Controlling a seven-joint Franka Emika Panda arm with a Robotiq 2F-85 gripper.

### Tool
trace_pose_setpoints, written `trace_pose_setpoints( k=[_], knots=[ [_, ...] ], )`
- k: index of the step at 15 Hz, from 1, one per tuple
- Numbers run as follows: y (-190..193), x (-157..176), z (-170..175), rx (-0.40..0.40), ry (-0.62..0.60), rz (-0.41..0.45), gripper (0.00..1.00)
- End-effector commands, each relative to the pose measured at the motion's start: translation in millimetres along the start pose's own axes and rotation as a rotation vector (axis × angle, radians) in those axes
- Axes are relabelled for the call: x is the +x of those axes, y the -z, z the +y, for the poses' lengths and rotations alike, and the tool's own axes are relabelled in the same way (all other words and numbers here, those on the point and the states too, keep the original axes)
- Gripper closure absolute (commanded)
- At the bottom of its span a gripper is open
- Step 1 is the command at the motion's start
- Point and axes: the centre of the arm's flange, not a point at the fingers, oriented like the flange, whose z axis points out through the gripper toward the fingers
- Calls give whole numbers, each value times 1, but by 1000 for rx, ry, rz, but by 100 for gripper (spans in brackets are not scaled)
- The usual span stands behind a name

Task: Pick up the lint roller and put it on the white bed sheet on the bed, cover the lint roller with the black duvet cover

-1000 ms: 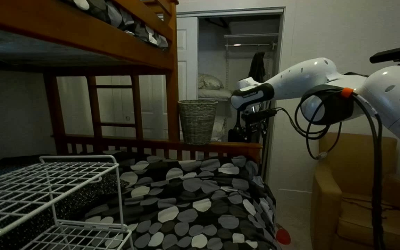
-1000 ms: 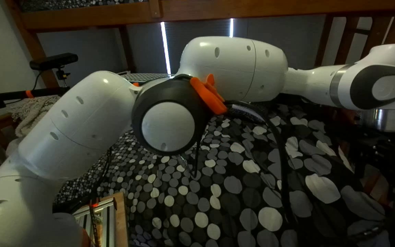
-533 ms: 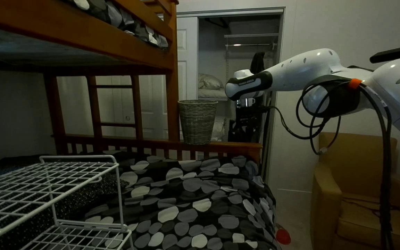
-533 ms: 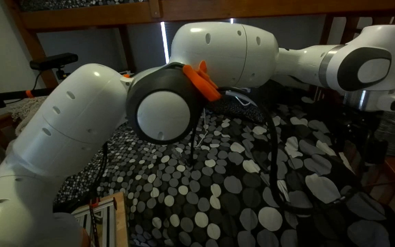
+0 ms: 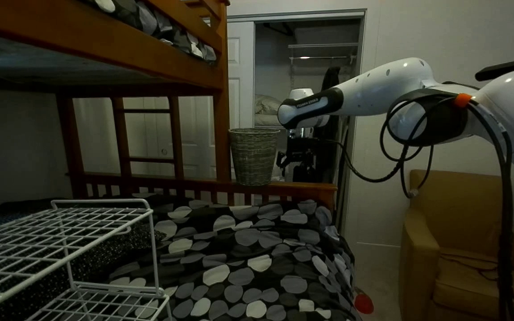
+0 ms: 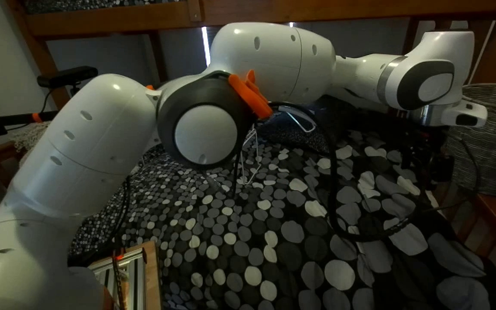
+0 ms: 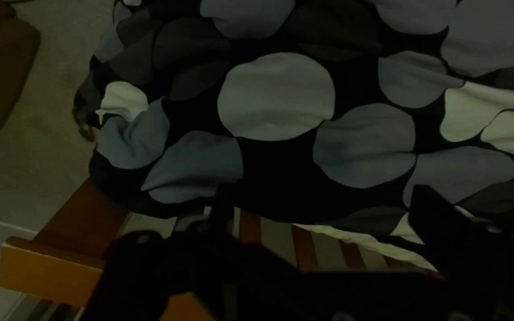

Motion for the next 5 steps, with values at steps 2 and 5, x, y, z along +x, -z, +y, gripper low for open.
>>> trace_pose_setpoints(
  k=[2, 5],
  knots=[
    [0, 0, 0, 1, 2, 2, 0],
    [1, 0, 1, 1, 3, 3, 0]
  ],
)
